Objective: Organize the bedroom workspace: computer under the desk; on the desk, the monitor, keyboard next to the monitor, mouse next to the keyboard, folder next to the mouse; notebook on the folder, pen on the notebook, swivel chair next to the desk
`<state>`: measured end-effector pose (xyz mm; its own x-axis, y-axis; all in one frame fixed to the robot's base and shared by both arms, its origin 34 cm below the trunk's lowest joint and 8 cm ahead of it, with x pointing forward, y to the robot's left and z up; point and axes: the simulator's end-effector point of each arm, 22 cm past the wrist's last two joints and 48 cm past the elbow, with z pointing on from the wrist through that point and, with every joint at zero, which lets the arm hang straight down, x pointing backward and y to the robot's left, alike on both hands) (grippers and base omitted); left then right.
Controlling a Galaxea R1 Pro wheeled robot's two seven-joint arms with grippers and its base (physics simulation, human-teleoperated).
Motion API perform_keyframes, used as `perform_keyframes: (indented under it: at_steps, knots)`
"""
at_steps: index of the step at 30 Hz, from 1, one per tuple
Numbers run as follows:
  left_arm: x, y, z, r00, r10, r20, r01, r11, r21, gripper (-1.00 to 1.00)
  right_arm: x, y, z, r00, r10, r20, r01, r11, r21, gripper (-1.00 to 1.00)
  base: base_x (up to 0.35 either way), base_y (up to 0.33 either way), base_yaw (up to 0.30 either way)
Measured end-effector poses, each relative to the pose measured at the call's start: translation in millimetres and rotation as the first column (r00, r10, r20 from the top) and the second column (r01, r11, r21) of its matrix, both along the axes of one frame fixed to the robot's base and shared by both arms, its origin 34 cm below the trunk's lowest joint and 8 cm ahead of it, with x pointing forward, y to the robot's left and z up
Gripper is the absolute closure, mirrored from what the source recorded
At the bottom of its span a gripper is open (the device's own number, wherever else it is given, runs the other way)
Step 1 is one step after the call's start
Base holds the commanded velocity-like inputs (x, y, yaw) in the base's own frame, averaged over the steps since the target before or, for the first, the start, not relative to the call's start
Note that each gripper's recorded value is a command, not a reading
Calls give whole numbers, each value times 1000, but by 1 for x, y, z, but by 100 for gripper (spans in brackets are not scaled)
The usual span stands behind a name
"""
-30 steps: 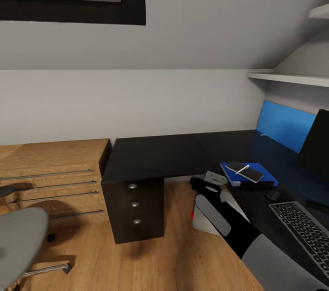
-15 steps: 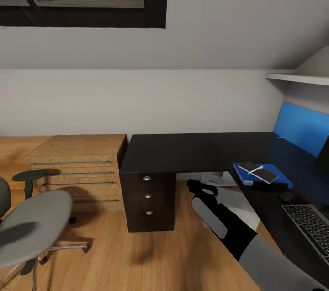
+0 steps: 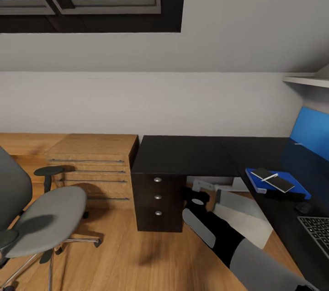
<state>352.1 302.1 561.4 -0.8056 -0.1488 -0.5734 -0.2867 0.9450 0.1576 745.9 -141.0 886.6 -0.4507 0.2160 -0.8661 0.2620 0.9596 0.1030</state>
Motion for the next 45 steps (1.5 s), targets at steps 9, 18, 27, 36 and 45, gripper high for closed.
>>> perform_keyframes:
  at_steps: [9, 18, 27, 36, 45]
  knots:
    - [-21, 11, 3, 999, 19, -51, -18, 1000, 17, -100, -25, -4, -57, 999, 3, -36, -7, 992, -128, -100, 0, 0, 10]
    - [-36, 13, 9, 996, 21, -84, -20, 1000, 13, -100, -112, -55, -175, 985, 86, -149, -120, 964, -238, -100, 0, 0, 0]
    - [-40, -2, 10, 994, -34, -102, 28, 998, -63, -100, -183, -72, -213, 973, 181, -144, -208, 957, -201, -100, 0, 0, 0]
    - [-41, -17, 21, 994, -36, -100, 28, 996, -80, -100, -185, -69, -201, 972, 188, -141, -213, 957, -195, -100, 0, 0, 13]
    - [-46, -9, 32, 994, -31, -105, 24, 998, -65, -100, -181, -62, -179, 979, 188, -75, -199, 962, -187, -100, 0, 0, 211]
